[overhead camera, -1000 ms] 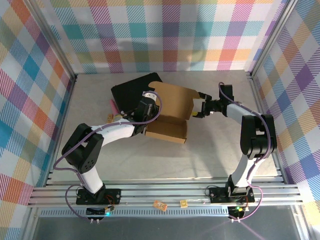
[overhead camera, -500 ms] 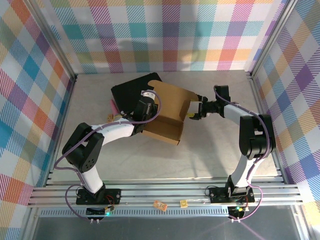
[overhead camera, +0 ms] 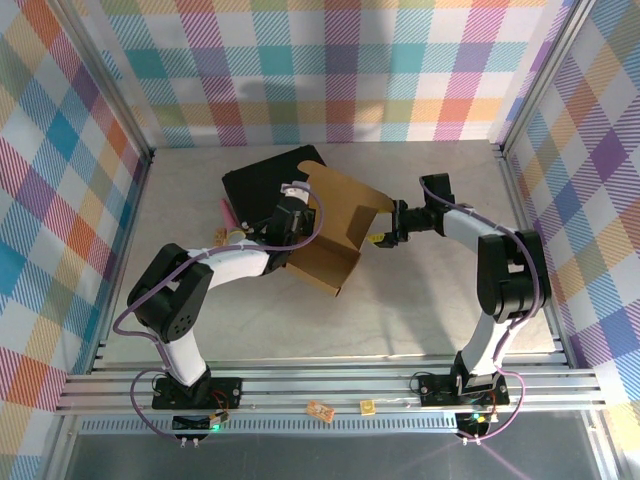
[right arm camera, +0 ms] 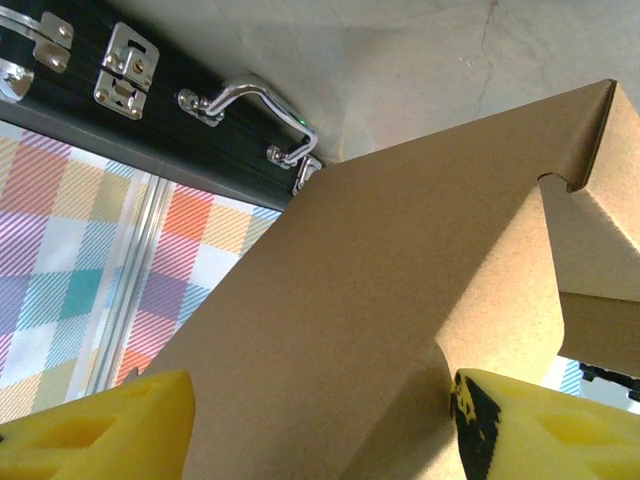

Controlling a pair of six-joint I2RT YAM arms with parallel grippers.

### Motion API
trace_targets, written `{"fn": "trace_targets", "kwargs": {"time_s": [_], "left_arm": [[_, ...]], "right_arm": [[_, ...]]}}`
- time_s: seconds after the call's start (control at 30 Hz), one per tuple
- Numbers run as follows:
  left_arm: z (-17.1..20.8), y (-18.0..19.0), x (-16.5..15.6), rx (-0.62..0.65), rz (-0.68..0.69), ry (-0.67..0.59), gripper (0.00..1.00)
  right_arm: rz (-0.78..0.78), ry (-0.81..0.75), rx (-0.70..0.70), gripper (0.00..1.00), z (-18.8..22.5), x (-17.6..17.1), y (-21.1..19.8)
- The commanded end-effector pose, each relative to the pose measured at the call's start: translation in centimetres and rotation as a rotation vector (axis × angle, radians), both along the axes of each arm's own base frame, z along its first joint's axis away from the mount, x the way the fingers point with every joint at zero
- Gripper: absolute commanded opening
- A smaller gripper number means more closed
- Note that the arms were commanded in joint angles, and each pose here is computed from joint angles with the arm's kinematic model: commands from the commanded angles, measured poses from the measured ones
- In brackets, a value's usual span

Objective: Fold the paper box

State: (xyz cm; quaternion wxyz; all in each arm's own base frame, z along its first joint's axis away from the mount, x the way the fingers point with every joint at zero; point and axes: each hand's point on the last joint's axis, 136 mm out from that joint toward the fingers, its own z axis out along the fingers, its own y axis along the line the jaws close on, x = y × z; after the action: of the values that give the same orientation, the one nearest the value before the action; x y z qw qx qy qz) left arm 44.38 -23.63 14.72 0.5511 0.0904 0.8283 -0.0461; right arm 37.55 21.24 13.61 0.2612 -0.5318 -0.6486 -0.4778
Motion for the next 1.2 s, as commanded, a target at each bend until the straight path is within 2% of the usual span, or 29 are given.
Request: {"fn": "trace_targets", "kwargs": {"time_s": [0.0,0.33,0.6,1.0,1.1,1.17], "left_arm": [[1.3,-3.4,-0.7,-0.1,-0.127,-0.041,0.0],[0.9,-3.6,-1.0,-0.121,-0.137,-0.031,0.0],[1.0,-4.4,-1.3,-0.144,-0.159,-0.025,0.0],[0.6,-5.2,-2.1,-0.162,-0.182,-0.007,0.0],[0.7,-5.2,-2.1,-0.162,-0.182,-0.008,0.0],[0.8,-5.2,-2.2,-0.164,-0.185,-0.008,0.0]], "right_arm": [[0.046,-0.003,0.04,0.68,2.6,-0.9,1.7],[0.025,0.091,0.022,0.68,1.9,-1.7,3.1],[-0.03,0.114,-0.015,0.49,2.0,-0.4,3.2],[-0.074,0.148,-0.035,0.3,1.0,0.5,4.7],[-0.084,0.156,-0.041,0.21,0.8,0.7,4.7],[-0.093,0.162,-0.048,0.12,0.7,0.7,4.7]]}}
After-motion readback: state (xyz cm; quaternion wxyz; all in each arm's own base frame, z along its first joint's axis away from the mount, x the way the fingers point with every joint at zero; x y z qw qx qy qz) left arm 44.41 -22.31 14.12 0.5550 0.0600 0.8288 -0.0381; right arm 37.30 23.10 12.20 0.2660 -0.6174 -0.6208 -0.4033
